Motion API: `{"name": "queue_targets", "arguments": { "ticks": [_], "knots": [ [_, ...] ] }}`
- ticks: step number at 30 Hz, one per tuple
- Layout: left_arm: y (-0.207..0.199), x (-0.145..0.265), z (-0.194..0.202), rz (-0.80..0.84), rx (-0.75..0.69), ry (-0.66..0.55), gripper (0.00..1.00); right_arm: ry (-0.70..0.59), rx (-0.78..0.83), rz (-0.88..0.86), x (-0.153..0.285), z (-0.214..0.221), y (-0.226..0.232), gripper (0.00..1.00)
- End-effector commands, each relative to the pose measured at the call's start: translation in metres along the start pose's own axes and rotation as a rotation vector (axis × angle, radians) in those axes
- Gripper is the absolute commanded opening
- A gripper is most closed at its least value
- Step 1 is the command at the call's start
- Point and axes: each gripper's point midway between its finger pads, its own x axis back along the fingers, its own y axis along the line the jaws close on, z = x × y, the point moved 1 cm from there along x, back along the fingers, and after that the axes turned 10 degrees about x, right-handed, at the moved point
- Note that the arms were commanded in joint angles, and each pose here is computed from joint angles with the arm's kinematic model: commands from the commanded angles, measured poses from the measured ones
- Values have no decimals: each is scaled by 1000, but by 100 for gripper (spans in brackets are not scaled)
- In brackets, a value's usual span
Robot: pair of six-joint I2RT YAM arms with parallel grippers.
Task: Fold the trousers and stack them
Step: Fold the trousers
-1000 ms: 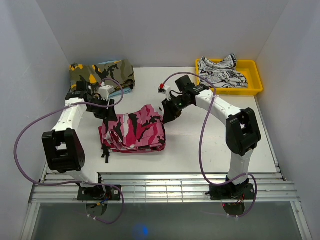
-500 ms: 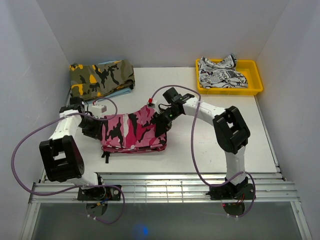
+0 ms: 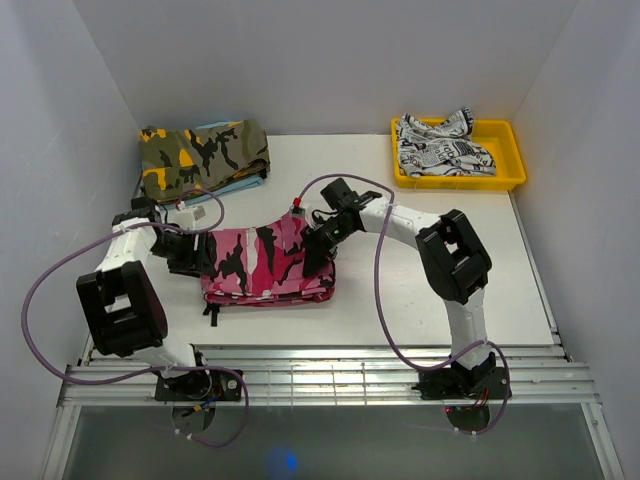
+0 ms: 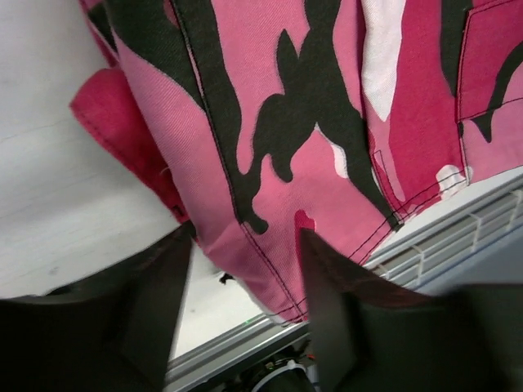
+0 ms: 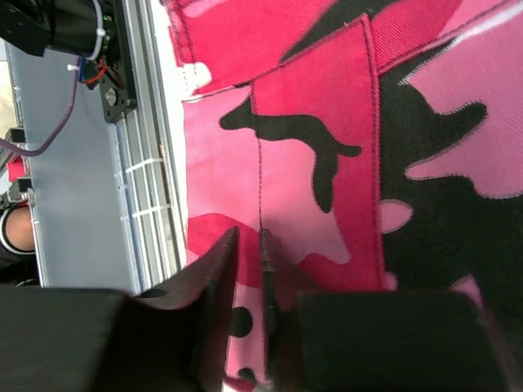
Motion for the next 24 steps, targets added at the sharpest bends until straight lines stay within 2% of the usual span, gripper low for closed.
{"name": "queue_targets", "arguments": {
  "ticks": [1, 4, 7, 11, 12, 14, 15, 18, 22, 24],
  "knots": [
    [-13, -6, -5, 89, 79, 1, 61, -104, 154, 8, 28, -50, 27, 26],
    [-2, -9, -5, 31, 114, 8, 52, -126, 196, 41, 44, -56, 33, 32],
    [0, -9, -7, 22, 120, 7, 45, -139, 189, 67, 60, -55, 30, 34],
    [-1, -4, -13, 12, 118, -11, 20, -130, 143, 99, 77, -42, 17, 34],
    [1, -3, -13, 0, 118, -15, 19, -131, 137, 104, 81, -40, 15, 34],
    [8, -2, -12, -47, 123, -10, 22, -139, 122, 119, 91, -36, 8, 34],
    [9, -1, -11, -60, 120, -11, 35, -136, 110, 120, 94, -34, 7, 34],
    [13, -5, -5, -75, 126, 3, 47, -138, 106, 125, 101, -30, 6, 34],
    [17, -12, -2, -67, 138, 25, 44, -136, 99, 116, 102, -29, 7, 34],
    [8, -14, -3, -12, 126, 25, 34, -136, 98, 101, 102, -30, 9, 34]
  ]
}}
